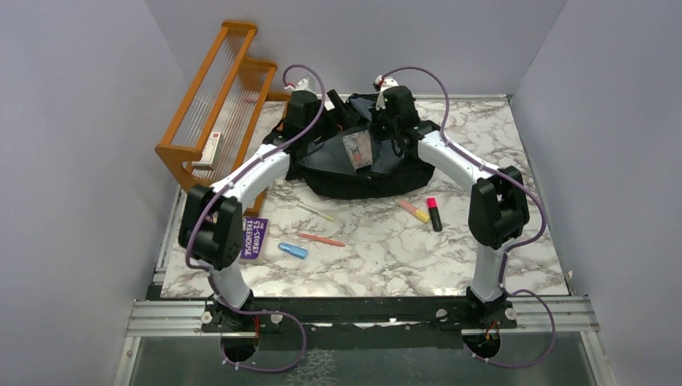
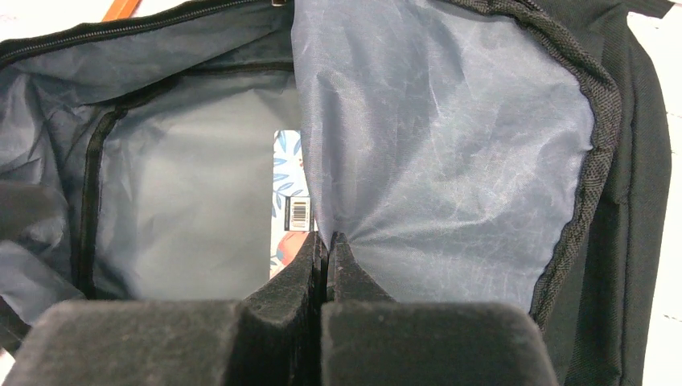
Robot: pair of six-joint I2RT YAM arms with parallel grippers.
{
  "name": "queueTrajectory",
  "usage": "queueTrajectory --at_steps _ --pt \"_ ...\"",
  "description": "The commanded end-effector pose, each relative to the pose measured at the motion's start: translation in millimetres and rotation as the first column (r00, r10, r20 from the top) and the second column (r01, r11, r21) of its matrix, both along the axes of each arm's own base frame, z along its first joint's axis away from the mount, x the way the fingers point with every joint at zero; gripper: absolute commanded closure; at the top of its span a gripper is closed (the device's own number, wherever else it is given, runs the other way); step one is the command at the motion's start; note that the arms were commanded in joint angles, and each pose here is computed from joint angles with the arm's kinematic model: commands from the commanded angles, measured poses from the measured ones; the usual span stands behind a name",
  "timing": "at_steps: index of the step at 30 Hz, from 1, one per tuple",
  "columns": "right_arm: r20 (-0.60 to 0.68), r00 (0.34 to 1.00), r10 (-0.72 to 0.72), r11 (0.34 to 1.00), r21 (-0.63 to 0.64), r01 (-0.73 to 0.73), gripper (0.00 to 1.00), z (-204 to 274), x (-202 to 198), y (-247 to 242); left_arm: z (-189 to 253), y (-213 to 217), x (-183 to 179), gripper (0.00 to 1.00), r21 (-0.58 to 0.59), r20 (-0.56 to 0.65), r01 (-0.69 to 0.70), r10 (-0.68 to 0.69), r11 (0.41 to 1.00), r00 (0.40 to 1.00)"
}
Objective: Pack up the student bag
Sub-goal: Place the book in the student bag, then move the book to the center of the board.
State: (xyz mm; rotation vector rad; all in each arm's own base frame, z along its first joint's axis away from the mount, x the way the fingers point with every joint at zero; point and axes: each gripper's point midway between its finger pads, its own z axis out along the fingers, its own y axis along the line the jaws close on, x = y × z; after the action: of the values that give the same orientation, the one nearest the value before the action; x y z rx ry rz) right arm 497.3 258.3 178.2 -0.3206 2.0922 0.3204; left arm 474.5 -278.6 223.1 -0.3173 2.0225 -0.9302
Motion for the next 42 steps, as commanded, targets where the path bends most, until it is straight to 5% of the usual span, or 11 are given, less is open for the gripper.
queueTrajectory --at_steps 1,8,13,20,29,36,42 --pt "0.068 0.998 0.013 0.999 0.052 -0.016 0.99 20.5 6.4 0.0 24.0 43.6 -26.0 0.01 0.143 0.061 -0.103 0.095 0.984 0.994" --pt "0.036 0.999 -0.002 0.999 0.049 0.0 0.99 0.5 2.0 -6.4 37.0 120.8 -87.8 0.01 0.303 0.11 -0.279 0.257 0.911 0.96" --pt "0.024 1.0 -0.003 0.999 0.044 0.002 0.99 -9.0 3.9 -8.0 26.2 189.6 -151.1 0.01 0.316 0.097 -0.487 0.483 0.814 0.87" --pt "-0.007 1.0 -0.021 1.0 0.019 0.021 0.82 -27.2 2.6 -16.7 -24.7 231.8 -213.7 0.01 0.364 -0.038 -0.576 0.629 0.732 0.776" --pt "-0.011 0.999 -0.034 0.999 -0.002 0.034 0.47 -30.6 -4.2 -25.4 -82.6 227.2 -235.9 0.01 0.426 -0.208 -0.497 0.616 0.756 0.76" --pt "0.041 0.997 -0.059 0.998 0.018 0.058 0.4 -0.3 -12.9 -33.8 -104.4 252.6 -234.3 0.01 0.458 -0.286 -0.468 0.624 0.756 0.727" --pt "0.068 0.996 -0.051 0.996 0.081 0.046 0.35 24.2 -25.0 -31.8 -90.3 289.3 -228.0 0.01 0.497 -0.243 -0.516 0.683 0.697 0.689"
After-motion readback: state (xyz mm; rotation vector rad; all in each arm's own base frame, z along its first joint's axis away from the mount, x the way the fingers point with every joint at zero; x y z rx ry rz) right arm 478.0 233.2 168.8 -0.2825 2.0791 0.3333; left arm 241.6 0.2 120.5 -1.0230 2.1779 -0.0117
